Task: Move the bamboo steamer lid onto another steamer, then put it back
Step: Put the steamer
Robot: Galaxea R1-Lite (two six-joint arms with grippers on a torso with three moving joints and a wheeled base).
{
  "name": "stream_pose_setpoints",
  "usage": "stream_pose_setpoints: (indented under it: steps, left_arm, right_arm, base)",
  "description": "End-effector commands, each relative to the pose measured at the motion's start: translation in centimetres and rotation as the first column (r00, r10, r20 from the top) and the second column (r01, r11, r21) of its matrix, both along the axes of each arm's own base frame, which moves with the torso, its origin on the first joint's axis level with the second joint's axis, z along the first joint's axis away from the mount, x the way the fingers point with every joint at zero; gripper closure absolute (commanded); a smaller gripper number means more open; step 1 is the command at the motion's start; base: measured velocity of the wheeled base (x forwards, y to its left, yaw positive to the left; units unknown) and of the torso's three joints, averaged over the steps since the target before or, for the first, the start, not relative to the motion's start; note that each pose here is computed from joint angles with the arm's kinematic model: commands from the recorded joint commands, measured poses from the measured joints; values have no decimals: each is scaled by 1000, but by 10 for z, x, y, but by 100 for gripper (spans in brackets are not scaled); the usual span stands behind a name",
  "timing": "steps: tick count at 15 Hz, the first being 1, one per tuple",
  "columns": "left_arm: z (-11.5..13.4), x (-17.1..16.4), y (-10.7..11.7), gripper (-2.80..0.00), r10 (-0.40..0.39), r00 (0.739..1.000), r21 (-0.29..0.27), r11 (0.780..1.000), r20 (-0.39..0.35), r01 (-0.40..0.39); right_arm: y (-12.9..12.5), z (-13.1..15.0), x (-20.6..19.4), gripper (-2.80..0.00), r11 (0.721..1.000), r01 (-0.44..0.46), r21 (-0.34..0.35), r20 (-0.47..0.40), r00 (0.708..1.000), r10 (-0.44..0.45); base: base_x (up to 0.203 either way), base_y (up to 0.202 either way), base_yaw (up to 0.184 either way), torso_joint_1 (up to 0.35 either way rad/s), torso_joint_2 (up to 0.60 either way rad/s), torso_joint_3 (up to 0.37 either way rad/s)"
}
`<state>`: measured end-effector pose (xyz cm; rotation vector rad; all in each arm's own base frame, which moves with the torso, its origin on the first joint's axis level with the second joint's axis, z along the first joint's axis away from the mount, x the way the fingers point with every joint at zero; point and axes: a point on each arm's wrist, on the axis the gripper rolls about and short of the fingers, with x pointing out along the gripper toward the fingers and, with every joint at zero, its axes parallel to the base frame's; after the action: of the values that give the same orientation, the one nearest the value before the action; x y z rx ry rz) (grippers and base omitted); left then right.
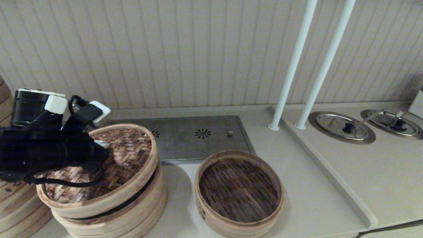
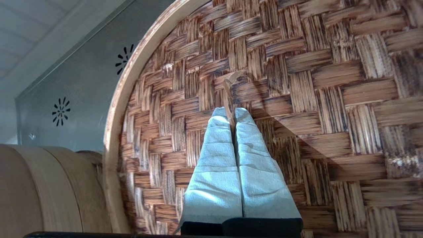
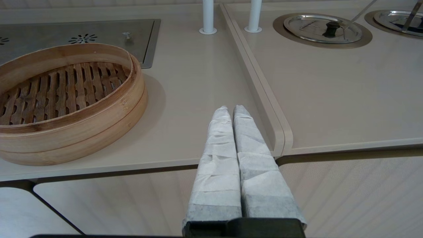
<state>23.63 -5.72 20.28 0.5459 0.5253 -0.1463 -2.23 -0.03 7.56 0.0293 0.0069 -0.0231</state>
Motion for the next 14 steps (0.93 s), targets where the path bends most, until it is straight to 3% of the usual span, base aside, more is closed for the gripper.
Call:
stream_pose_setpoints:
  steps: [1, 14]
  left_arm:
    - [-1, -2, -3, 0, -14, 1000, 5, 1000, -8, 14]
    - [-13, -4, -8, 0, -31, 999, 14, 999, -41, 32]
  right_arm:
    - [0, -1, 0, 0, 1000, 0, 0, -4, 1000, 0]
    - [0, -1, 0, 0, 1000, 0, 0, -4, 1000, 0]
  base:
    - [0, 0, 0, 0, 0, 0]
    - [0, 0, 0, 0, 0, 0]
